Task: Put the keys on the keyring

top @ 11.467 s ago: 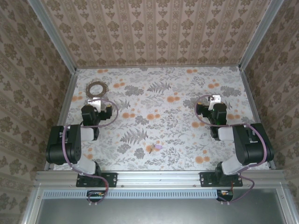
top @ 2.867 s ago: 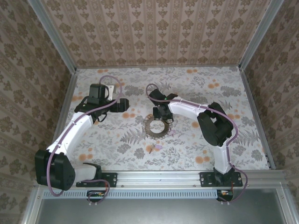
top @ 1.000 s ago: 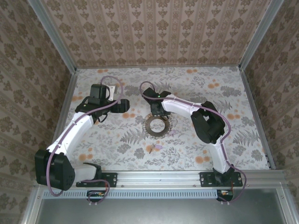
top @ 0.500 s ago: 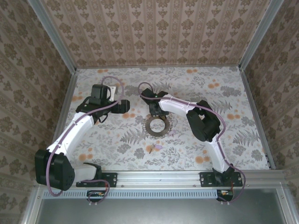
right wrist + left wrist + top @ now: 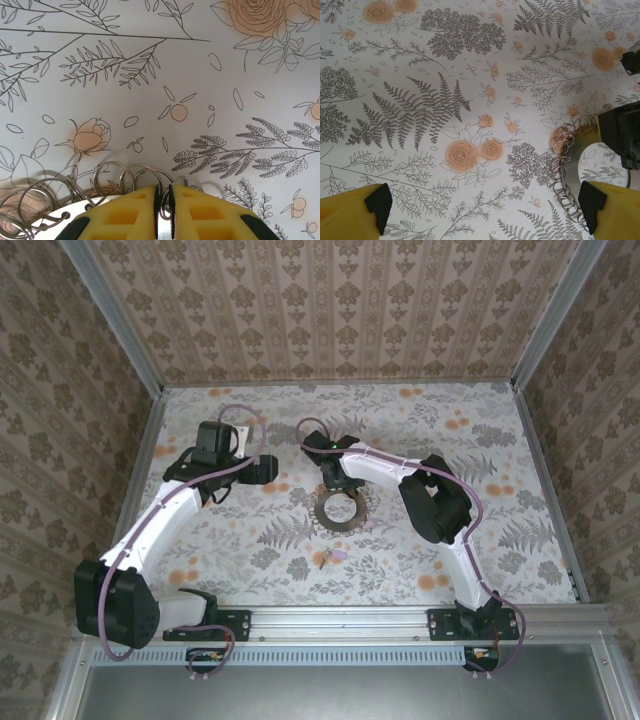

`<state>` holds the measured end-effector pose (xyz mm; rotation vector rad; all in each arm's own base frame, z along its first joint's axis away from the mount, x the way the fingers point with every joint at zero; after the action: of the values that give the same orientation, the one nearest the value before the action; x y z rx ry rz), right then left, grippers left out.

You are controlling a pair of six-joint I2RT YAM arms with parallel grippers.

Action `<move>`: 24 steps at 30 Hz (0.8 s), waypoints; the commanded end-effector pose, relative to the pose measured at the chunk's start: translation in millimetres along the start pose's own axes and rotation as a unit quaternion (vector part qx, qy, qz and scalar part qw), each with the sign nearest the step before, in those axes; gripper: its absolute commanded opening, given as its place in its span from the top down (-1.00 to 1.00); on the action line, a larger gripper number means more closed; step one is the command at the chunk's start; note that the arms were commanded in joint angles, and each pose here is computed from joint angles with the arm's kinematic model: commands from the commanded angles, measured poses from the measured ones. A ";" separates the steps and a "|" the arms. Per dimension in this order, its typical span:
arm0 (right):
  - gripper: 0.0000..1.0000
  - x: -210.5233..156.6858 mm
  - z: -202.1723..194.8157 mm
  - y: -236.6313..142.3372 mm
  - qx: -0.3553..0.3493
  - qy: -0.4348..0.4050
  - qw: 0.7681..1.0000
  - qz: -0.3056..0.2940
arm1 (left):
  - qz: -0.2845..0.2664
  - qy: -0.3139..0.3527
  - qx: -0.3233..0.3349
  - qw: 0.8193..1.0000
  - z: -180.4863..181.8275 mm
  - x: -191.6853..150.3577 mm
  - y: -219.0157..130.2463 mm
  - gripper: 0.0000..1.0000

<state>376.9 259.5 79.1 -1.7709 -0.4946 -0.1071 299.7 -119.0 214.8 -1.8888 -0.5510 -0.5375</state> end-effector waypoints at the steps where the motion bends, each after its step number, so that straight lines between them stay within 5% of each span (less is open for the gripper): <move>1: 0.66 -0.1 -12.2 -9.3 -0.026 -0.011 1.000 -0.002 | -0.001 0.014 0.004 1.000 -0.9 0.4 -2.7 -1.00; 24: 0.73 -7.6 -28.6 -18.4 -0.027 -0.007 1.000 -0.008 | 0.000 0.019 0.008 1.000 -1.9 -0.8 -2.4 -1.00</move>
<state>371.1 243.4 89.8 -1.8105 -0.5164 -0.1163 298.8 -120.3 214.2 -1.8788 -0.5413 -0.5459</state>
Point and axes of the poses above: each hand's point on the last joint's axis, 136 mm out from that joint toward the fingers, its own y axis out along the fingers, its own z axis along the line the jaws close on, x = y × z, the point moved 5 cm from there along -y, back along the fingers, and after that the axes turned 13 degrees about -y, right-handed, at the moved point
